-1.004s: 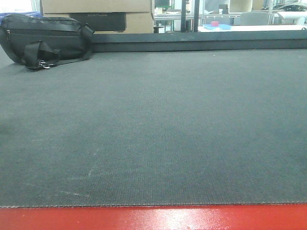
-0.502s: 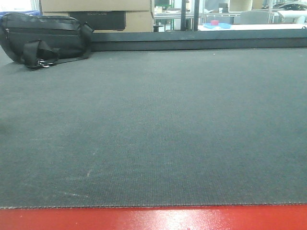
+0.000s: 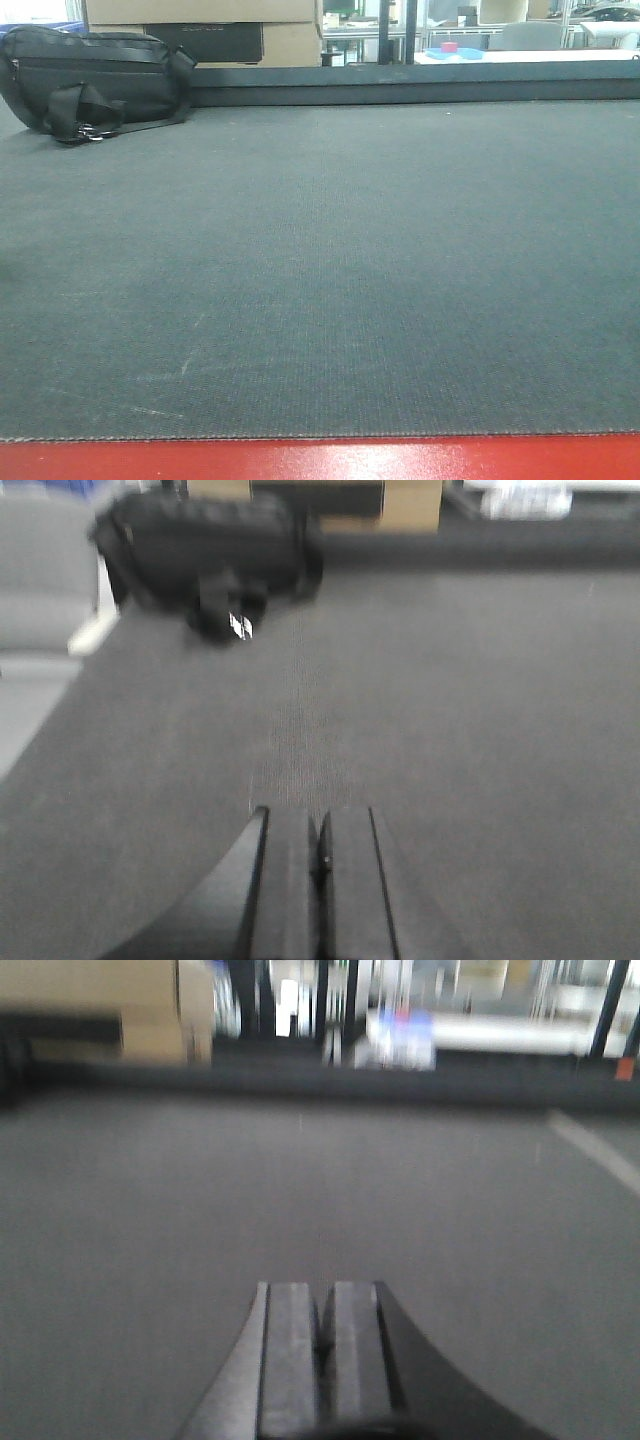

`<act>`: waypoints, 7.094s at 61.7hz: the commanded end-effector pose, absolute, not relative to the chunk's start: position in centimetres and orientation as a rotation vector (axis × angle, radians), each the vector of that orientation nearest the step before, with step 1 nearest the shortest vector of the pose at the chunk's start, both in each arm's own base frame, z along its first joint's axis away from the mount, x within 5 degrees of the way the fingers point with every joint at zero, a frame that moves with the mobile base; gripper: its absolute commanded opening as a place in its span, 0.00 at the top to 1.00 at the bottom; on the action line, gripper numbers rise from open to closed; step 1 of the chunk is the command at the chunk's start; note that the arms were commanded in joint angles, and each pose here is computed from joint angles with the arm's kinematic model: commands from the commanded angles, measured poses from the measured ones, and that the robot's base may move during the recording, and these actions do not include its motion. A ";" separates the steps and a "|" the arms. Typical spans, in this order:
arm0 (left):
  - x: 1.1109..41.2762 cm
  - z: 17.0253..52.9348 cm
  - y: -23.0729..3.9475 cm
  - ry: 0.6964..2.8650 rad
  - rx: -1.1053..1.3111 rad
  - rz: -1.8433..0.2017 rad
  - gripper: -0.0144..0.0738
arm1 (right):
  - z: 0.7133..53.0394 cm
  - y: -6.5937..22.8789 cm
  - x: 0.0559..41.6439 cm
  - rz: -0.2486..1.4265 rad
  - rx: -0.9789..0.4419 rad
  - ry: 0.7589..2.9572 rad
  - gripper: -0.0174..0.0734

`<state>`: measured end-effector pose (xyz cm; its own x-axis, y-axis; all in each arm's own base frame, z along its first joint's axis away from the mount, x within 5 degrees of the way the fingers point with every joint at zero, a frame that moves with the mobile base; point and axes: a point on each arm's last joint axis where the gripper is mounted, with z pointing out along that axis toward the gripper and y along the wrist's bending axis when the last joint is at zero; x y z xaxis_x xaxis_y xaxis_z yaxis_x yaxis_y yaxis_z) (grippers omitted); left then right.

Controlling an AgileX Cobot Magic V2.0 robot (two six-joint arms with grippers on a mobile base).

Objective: Grab block from conveyor and place in blue bin
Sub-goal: 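Lower both open grippers toward the green and blue blocks on the belt, then close the right gripper on the blue block, then close the left gripper on the green block, then lift both held blocks up off the conveyor belt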

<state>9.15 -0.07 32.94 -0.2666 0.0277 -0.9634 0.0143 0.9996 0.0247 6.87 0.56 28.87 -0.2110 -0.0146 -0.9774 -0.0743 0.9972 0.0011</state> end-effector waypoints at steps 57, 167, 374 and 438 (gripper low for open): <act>28.4 32.6 -0.5 2.637 0.032 -0.026 0.96 | 30.8 1.8 25.9 0.075 -0.123 2.820 0.99; 28.9 31.5 -0.5 2.692 0.033 -0.026 0.96 | 21.9 2.2 30.9 0.091 -0.100 3.058 0.42; 17.7 36.1 0.5 1.679 -0.048 -0.015 0.96 | 33.7 1.2 17.7 0.091 -0.033 1.837 0.99; 10.8 39.9 0.2 1.412 -0.038 -0.012 0.96 | 36.9 1.0 13.4 0.097 -0.025 1.624 0.99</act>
